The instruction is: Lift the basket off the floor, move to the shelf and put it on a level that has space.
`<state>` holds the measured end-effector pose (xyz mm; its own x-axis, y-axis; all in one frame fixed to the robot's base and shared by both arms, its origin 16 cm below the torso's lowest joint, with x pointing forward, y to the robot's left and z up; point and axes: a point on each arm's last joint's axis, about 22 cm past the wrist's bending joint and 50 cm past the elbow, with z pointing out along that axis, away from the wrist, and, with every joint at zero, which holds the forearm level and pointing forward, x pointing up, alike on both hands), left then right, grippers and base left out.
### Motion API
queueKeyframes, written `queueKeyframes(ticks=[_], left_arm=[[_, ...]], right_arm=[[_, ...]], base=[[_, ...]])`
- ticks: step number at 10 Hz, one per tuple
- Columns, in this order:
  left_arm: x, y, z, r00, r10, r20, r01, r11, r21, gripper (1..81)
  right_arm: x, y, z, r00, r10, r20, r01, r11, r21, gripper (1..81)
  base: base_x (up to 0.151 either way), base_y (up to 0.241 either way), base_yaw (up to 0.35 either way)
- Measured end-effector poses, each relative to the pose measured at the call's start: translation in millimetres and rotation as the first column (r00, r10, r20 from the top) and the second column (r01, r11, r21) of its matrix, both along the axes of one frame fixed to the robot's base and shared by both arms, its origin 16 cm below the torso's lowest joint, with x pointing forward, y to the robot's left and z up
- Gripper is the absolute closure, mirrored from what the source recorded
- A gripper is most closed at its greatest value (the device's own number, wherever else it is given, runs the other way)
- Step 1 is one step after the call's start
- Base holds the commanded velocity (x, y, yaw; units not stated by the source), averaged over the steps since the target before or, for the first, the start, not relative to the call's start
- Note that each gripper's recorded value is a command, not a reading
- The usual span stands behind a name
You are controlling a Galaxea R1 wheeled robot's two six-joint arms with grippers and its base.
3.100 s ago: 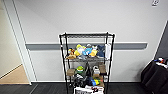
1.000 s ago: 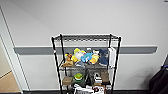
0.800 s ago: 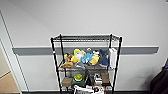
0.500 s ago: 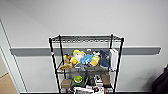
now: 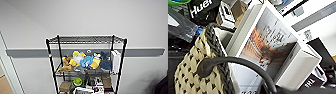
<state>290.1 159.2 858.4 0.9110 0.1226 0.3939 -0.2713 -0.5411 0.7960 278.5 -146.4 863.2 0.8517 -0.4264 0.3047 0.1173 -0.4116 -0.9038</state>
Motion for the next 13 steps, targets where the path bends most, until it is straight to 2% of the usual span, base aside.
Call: queueKeyframes(ticks=[5, 9, 13], left_arm=[[-1.7, -0.5, 0.6, 1.0, 0.0, -0.001, 0.0, 1.0, -0.004, 81.1], [-30.8, -3.2, -4.0, 0.999, -0.023, -0.037, 0.022, 1.0, -0.017, 81.1], [-35.3, -8.0, -0.5, 0.999, -0.031, -0.033, 0.031, 0.999, -0.028, 81.1]], right_arm=[[-1.0, 1.6, 1.2, 1.0, 0.004, 0.0, -0.004, 1.0, 0.003, 81.1], [-26.3, 8.8, 16.5, 1.0, 0.019, -0.012, -0.018, 0.9987, 0.048, 81.1], [-29.8, 5.4, 18.4, 1.0, 0.006, -0.009, -0.005, 0.9986, 0.053, 81.1]], base=[[0.11, 0.0, 0.0], [0.084, 0.0, 0.0], [0.104, 0.0, 0.0]])
